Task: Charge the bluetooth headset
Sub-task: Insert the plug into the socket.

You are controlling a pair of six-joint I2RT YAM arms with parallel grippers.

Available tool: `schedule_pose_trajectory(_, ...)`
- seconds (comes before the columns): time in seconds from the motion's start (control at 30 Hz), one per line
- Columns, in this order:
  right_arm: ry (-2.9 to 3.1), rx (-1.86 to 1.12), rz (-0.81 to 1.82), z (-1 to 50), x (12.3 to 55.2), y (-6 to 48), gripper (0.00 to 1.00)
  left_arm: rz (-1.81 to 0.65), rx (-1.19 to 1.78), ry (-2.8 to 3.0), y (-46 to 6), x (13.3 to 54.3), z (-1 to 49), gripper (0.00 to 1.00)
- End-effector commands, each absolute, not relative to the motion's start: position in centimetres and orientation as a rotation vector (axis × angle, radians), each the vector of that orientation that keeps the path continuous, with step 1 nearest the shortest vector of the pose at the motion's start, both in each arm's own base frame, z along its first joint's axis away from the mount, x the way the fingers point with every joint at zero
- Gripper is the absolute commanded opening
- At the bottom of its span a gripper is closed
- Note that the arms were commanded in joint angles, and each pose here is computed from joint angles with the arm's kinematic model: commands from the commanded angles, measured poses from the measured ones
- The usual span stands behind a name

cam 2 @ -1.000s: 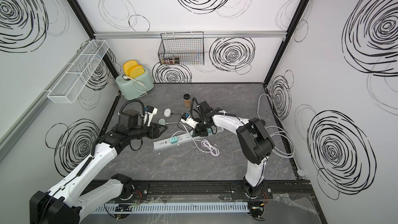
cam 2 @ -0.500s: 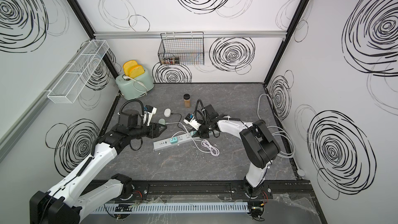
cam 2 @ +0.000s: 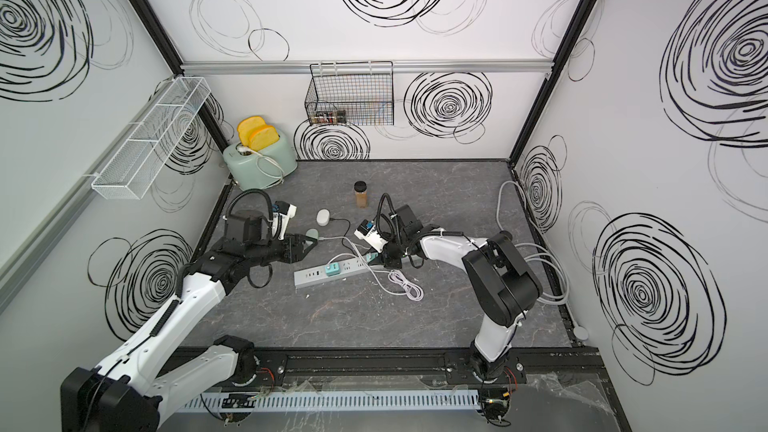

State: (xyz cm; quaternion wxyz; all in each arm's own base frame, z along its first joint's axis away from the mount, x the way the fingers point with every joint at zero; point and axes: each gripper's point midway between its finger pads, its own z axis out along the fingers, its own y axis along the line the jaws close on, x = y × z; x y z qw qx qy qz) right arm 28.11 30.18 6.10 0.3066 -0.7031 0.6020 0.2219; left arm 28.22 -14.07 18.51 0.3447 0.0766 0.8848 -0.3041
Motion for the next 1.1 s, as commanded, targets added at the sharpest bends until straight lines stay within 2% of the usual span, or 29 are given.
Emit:
schedule_pose_trajectory(0.0,2.016,-2.006,0.547,-2.2,24.1,24.7,0.05,-0.813,0.201,2.211,-14.2,29.4,21.0,0.55)
schedule_pose_trajectory(0.2,1.977,-1.972,0.593,-1.4,23.7,24.6,0.09,-0.799,0.177,2.195,-13.6,29.3,21.4,0.55)
schedule_pose_trajectory(0.4,1.999,-1.87,0.532,1.0,26.5,25.7,0.2,-0.793,0.159,2.186,-13.3,29.6,21.5,0.55)
schedule_pose_trajectory(0.6,1.881,-1.79,0.496,5.8,28.2,27.3,0.33,-0.77,0.149,2.183,-12.9,29.7,21.5,0.55)
schedule_pose_trajectory(0.67,1.842,-1.777,0.486,7.2,28.3,27.5,0.41,-0.764,0.144,2.179,-12.8,29.8,21.6,0.55)
schedule_pose_trajectory(0.77,1.809,-1.754,0.479,8.8,28.2,27.7,0.49,-0.758,0.14,2.177,-12.6,29.9,21.5,0.55)
schedule_pose_trajectory(0.97,1.761,-1.709,0.485,11.3,27.3,27.6,0.59,-0.756,0.14,2.179,-12.6,30.0,21.2,0.55)
schedule_pose_trajectory(1.07,1.79,-1.668,0.51,11.7,26.5,27.3,0.6,-0.754,0.139,2.176,-12.6,30.1,21.2,0.55)
